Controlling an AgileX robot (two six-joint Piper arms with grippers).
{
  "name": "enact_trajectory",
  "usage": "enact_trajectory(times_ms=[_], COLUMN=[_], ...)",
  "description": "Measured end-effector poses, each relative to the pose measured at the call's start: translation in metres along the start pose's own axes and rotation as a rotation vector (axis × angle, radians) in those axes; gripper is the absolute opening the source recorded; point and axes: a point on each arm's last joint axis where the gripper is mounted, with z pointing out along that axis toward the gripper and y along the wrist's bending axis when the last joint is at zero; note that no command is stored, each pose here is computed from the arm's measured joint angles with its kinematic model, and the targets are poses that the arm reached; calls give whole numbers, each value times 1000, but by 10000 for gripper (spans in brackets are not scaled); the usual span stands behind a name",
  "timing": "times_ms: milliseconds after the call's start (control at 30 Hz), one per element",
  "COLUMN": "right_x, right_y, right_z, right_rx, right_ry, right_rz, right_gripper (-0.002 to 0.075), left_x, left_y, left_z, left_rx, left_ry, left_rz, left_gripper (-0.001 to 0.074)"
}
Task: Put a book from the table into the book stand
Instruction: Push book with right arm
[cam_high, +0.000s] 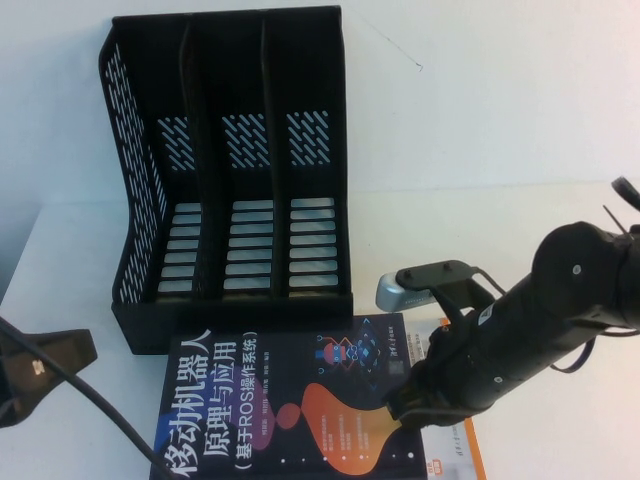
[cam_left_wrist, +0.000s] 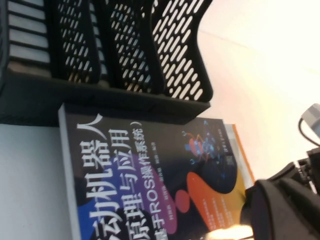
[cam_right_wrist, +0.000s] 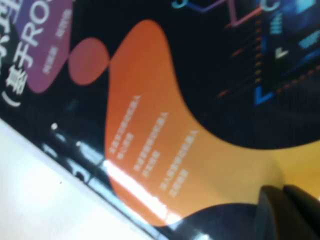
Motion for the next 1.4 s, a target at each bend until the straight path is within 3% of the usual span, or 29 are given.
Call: enact_trajectory(times_ms=[267, 533, 900, 1100, 1400], right_x=[2, 0, 1, -2, -3], right_y=[2, -18, -24, -17, -15], right_z=[-2, -20, 1, 2, 2], right_rx=[31, 155, 131, 41, 19], right_ry=[9, -15, 35, 4, -4], right_rz=[-26, 0, 33, 32, 25], right_gripper=[8, 8, 8, 8, 8], left_x=[3, -24, -27, -32, -42], left_y=[4, 15, 37, 32, 10], left_z=[1, 1, 29, 29, 23], left_rx=[-53, -125, -111, -42, 242], left_ry=[35, -256, -114, -162, -234], left_rz=[-43, -177, -234, -266, -276], left_gripper=[-1, -1, -1, -1, -1])
